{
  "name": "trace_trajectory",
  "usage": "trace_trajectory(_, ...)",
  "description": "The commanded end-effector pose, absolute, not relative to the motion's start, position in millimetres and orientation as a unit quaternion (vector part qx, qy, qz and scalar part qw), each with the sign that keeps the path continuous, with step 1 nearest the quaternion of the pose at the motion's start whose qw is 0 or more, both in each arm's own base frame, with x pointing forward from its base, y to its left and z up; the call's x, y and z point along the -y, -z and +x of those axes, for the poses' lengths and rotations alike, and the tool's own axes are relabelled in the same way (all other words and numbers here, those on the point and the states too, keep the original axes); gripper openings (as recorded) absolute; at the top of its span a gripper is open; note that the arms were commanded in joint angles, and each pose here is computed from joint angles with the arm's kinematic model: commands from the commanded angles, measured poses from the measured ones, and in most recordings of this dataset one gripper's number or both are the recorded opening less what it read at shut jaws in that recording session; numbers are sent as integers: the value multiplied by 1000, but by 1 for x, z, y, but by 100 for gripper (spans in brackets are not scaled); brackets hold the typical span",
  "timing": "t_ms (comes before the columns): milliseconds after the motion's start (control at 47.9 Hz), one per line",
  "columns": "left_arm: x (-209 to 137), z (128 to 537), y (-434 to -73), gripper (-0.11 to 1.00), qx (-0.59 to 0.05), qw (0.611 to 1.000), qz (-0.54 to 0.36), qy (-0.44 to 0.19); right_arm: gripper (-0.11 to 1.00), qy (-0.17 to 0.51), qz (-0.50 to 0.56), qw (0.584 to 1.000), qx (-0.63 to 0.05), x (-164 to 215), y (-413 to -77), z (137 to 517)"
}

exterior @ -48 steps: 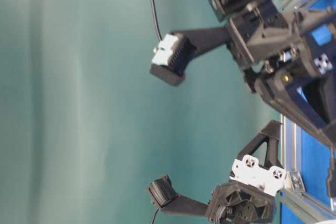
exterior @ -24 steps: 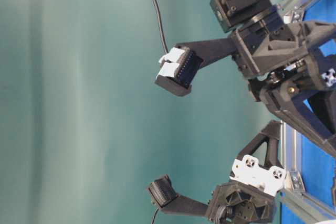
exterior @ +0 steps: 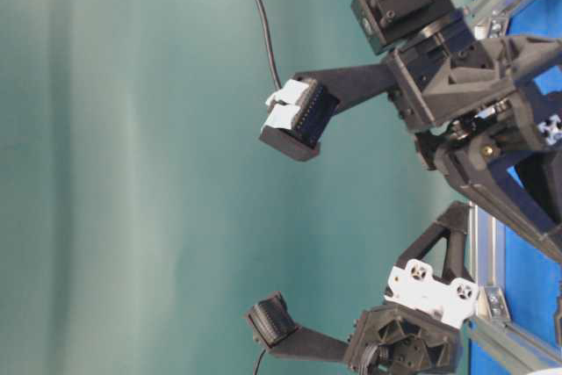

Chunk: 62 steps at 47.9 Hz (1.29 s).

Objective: Insert the wire through the string loop located on the left side.
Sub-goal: 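Move the right gripper left, bringing the plug to the white zip-tie loop, then push the plug through the white loop with the right gripper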

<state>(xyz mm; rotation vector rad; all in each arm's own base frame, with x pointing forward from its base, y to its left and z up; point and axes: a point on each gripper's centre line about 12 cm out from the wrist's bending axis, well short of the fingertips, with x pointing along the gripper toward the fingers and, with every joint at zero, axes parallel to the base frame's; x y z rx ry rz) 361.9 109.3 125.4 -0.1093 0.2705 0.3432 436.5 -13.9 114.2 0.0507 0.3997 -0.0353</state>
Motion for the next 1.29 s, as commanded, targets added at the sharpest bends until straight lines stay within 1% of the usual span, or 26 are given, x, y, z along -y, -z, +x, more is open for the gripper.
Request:
trace_trajectory(0, -110, 364, -142, 0, -108, 978, -51, -169, 0, 18, 25, 983, -179, 15, -128, 441)
trace_trajectory(939, -110, 364, -142, 0, -108, 978, -51, -169, 0, 18, 25, 984, -178, 15, -128, 442)
trace_trajectory(1272, -110, 364, -142, 0, -108, 978, -51, -169, 0, 18, 25, 985, -168, 15, -131, 454)
